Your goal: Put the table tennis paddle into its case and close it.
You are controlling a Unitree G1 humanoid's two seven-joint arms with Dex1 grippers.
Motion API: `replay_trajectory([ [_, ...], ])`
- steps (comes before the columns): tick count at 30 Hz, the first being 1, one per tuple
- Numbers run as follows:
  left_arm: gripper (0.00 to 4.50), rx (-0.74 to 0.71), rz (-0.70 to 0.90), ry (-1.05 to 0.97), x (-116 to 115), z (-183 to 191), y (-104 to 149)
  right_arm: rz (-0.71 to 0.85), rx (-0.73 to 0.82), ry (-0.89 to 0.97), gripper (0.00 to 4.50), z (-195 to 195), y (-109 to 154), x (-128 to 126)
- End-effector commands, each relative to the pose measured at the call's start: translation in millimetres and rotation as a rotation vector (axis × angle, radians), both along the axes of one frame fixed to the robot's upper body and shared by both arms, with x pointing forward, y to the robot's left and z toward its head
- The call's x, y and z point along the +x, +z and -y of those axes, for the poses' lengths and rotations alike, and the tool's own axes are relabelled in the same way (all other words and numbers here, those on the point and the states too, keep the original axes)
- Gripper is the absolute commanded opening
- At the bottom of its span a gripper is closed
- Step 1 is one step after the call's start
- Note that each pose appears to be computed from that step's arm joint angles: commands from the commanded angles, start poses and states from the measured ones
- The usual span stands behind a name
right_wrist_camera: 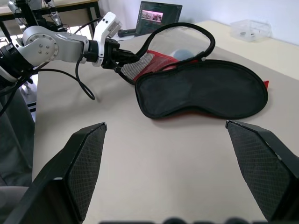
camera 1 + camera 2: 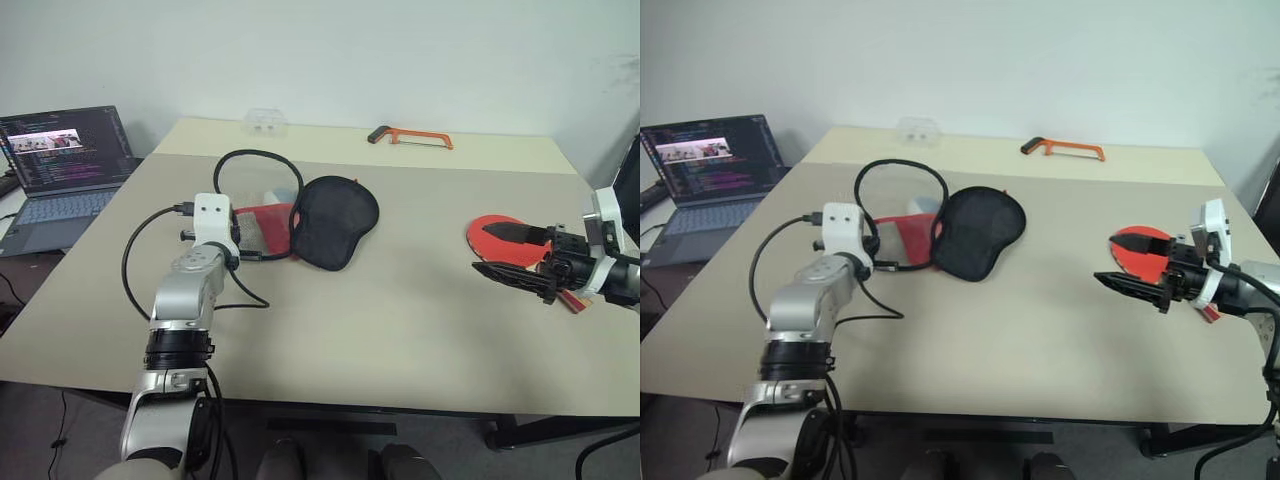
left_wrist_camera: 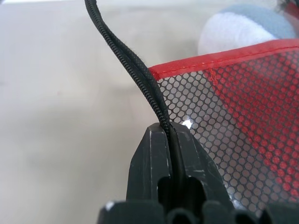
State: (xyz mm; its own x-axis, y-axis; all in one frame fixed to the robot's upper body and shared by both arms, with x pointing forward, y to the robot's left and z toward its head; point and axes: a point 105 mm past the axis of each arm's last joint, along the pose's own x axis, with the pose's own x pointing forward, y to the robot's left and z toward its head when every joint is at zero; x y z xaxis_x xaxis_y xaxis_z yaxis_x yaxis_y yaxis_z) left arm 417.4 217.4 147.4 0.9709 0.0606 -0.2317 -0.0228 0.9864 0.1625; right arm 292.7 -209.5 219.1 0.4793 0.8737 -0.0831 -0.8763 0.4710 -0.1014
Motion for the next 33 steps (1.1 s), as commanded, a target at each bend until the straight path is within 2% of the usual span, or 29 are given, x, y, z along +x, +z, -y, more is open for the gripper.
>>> replay_trajectory([
  [1,0.02,0.036,0.043,-0.062,10.1,29.3,12.9,0.062,-0.007,0.000,4.50,4.4,10.9,-1.6],
  [13,0.02,0.031,0.022,-0.175,20.3,105.6,9.6,0.067,-0.003,0.003,4.50,4.2,6.6,-3.1],
  [25,0.02,-0.011,0.074,-0.136,22.5,152.5,17.5,0.074,-0.003,-0.008,4.50,2.2,7.7,-5.8],
  [29,0.02,-0.019,0.084,-0.176,19.8,177.4,21.0,0.077,-0.003,-0.011,4.50,1.1,9.5,-6.3],
  [33,0.02,-0.012,0.083,-0.194,17.3,185.2,19.4,0.078,-0.003,-0.013,4.50,-0.3,10.2,-6.3],
])
